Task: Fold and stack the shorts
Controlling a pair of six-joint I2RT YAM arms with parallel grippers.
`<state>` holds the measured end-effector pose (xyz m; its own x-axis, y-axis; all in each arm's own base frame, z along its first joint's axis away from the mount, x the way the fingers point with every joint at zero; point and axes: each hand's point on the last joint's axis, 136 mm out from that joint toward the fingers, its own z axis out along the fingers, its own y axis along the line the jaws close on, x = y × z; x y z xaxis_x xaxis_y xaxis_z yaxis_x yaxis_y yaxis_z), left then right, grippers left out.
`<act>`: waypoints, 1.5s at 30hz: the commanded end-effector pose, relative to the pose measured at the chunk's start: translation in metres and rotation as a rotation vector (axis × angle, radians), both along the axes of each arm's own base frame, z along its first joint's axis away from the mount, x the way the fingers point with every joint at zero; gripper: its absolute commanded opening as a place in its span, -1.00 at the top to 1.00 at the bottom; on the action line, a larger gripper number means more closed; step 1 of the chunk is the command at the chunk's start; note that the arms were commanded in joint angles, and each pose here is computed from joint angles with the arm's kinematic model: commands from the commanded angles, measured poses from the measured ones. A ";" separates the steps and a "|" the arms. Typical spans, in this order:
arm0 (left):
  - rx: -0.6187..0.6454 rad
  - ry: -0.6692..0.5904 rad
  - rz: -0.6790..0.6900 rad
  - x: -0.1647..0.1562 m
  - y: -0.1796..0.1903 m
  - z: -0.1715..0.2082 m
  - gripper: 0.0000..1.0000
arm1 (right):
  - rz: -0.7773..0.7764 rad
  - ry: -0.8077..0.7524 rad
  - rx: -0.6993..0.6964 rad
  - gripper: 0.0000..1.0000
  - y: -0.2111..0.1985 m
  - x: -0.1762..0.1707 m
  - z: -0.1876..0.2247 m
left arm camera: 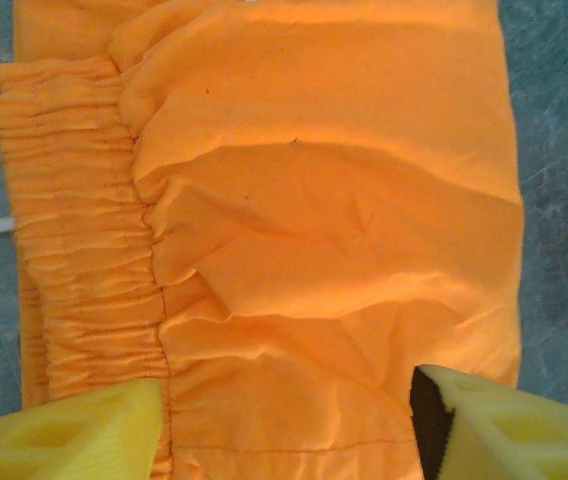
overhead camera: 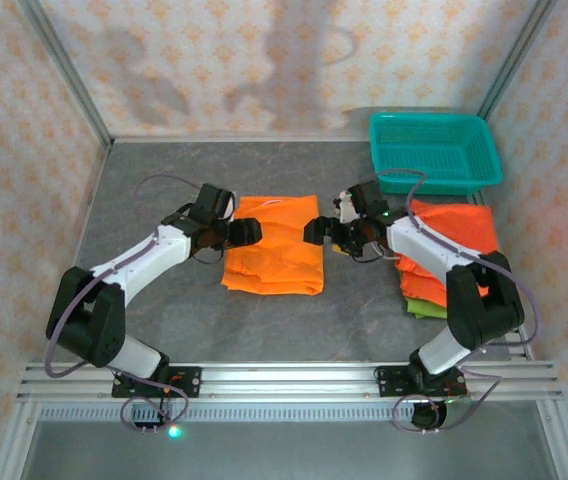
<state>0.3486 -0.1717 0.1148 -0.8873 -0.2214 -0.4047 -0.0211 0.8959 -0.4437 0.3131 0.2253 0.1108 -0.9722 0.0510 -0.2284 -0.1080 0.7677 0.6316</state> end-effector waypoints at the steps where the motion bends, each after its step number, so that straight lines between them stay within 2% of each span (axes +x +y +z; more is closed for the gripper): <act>1: 0.010 0.015 -0.012 0.007 -0.005 -0.001 -0.14 | 0.055 -0.008 0.022 -0.99 0.004 0.005 0.006; 8: 0.106 0.143 0.029 0.005 0.007 -0.052 0.37 | 0.068 0.012 0.000 -0.98 0.001 0.027 -0.005; 13: 0.181 0.219 0.046 -0.007 0.020 -0.087 0.50 | 0.084 0.035 -0.030 -0.92 -0.001 0.043 -0.016; 24: 0.192 0.245 0.057 -0.020 0.026 -0.106 0.57 | 0.099 0.061 -0.036 -0.74 0.004 0.068 -0.032; 45: 0.175 0.247 0.061 -0.019 0.024 -0.109 0.59 | 0.042 0.144 0.028 -0.34 0.013 0.071 -0.067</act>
<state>0.3540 -0.1628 0.0319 -0.9304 -0.2173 -0.2951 -0.1128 0.9360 -0.3335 0.3845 0.2385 0.0515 -0.9945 0.0020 -0.1046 -0.0674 0.7524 0.6552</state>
